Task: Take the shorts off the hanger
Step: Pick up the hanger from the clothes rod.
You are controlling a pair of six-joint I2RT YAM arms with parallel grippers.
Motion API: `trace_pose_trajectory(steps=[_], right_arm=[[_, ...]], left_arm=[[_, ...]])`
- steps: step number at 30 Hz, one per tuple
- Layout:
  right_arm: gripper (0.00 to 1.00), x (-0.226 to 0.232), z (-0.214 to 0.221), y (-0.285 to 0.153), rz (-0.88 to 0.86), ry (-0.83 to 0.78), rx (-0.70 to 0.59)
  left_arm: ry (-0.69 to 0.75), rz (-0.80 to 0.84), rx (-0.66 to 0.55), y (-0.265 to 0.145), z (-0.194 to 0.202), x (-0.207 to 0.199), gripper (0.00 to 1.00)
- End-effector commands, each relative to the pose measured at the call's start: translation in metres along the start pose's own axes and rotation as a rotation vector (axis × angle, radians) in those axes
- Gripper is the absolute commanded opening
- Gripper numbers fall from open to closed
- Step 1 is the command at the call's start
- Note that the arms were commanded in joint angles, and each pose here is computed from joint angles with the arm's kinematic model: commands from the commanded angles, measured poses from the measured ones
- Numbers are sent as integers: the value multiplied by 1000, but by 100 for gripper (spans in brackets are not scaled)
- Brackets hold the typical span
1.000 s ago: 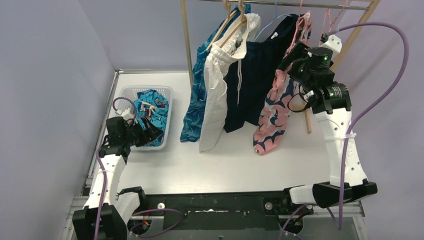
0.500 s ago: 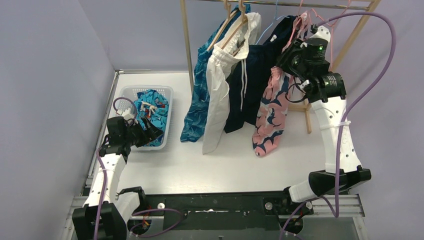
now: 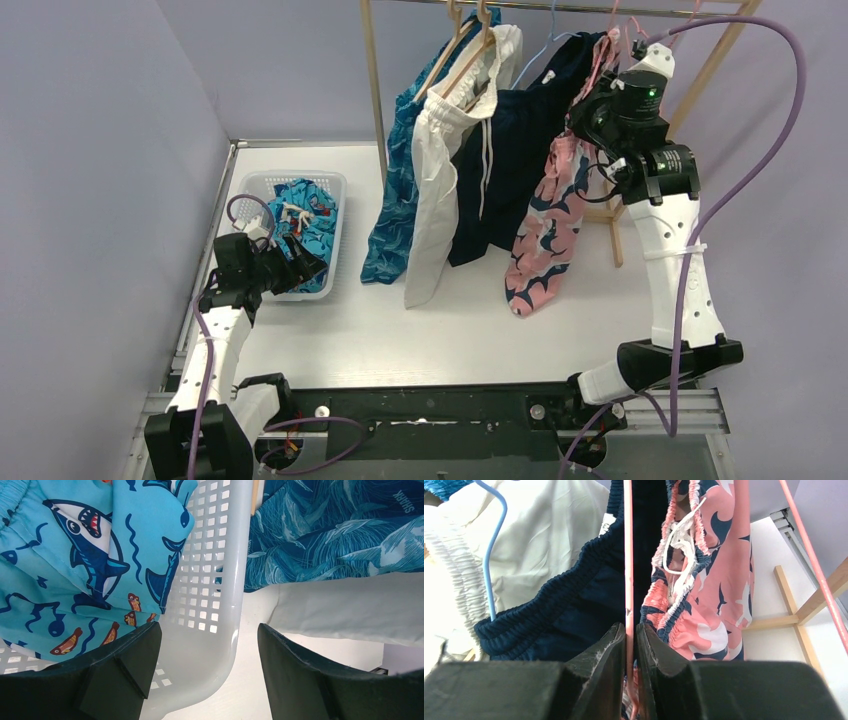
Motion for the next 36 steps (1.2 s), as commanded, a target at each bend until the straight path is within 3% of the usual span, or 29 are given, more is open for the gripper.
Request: trace_pose_trajectory(steps=[1,3,11,23,36], right_arm=[[16,3,-22,5,-10,-8,-71],[16,1,-21,7,0,-13,-70],[0,8,-35,-3,-72,-3,-130],[0,22,-57,-27,-257,-8,-218],[0,20,-57,-50,-282,-9,-244]], left_arm=[[35,39,-50,1,-13,-6,70],[35,37,-50,1,-13,-5,70],[33,32,-47,1,-13,-4,70],[22,35,-29,4,-10,-3,70],[27,31,-38,2,-12,-4,70]])
Point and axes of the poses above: each gripper's point midway between its finger pads, its own y axis out along the fingers, its own x axis along the line the jaws close on, z = x × y, the point moved 3 cm from there along -y, back along the fingers, and after that the axes turned 11 degrees about y, right-handed, at the moved point
